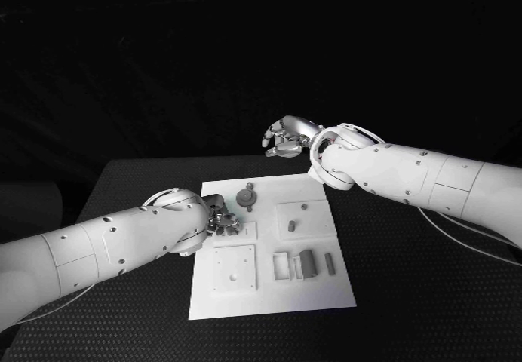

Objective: Assemble the parts on the task board

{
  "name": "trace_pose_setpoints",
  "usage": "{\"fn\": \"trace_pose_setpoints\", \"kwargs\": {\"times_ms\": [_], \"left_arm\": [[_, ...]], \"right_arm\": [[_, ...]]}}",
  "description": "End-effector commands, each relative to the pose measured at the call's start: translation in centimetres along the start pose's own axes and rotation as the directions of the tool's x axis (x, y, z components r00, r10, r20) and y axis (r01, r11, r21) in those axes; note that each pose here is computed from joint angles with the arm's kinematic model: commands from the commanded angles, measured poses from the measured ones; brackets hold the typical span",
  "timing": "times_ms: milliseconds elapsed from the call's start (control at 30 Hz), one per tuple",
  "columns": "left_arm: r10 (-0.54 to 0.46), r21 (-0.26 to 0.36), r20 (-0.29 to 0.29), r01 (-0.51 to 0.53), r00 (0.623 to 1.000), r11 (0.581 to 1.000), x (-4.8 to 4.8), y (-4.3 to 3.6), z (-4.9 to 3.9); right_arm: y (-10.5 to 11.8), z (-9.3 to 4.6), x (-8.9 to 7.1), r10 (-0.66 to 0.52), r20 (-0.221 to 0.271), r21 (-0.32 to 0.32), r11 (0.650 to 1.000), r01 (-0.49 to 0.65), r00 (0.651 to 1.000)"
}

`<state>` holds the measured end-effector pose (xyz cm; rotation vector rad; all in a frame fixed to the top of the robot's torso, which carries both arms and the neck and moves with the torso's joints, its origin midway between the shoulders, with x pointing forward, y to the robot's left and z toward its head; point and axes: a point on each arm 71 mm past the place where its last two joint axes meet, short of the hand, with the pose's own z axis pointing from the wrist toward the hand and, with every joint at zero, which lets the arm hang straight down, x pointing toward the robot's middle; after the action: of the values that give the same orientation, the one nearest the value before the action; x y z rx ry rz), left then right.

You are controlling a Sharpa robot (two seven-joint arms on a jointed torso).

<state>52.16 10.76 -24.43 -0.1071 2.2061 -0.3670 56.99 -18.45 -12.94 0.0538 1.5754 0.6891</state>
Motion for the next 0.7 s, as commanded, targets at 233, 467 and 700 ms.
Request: {"fn": "trace_pose_setpoints", "kwargs": {"times_ms": [233,467,700], "left_arm": [[-0.019,-0.006,-0.020,0.019,1.000,1.000,0.35,0.21,0.12],[-0.024,-0.005,-0.021,0.024,1.000,1.000,0.34,0.20,0.13],[-0.026,-0.007,-0.020,0.026,0.999,1.000,0.31,0.31,0.14]], "right_arm": [[0.11,-0.01,0.07,0.000,-0.012,-0.009,1.000,0.000,1.000],[0.12,0.00,0.09,0.000,-0.015,-0.009,1.000,0.000,1.000],[0.11,0.00,0.09,0.000,-0.015,-0.009,1.000,-0.001,1.000]]}}
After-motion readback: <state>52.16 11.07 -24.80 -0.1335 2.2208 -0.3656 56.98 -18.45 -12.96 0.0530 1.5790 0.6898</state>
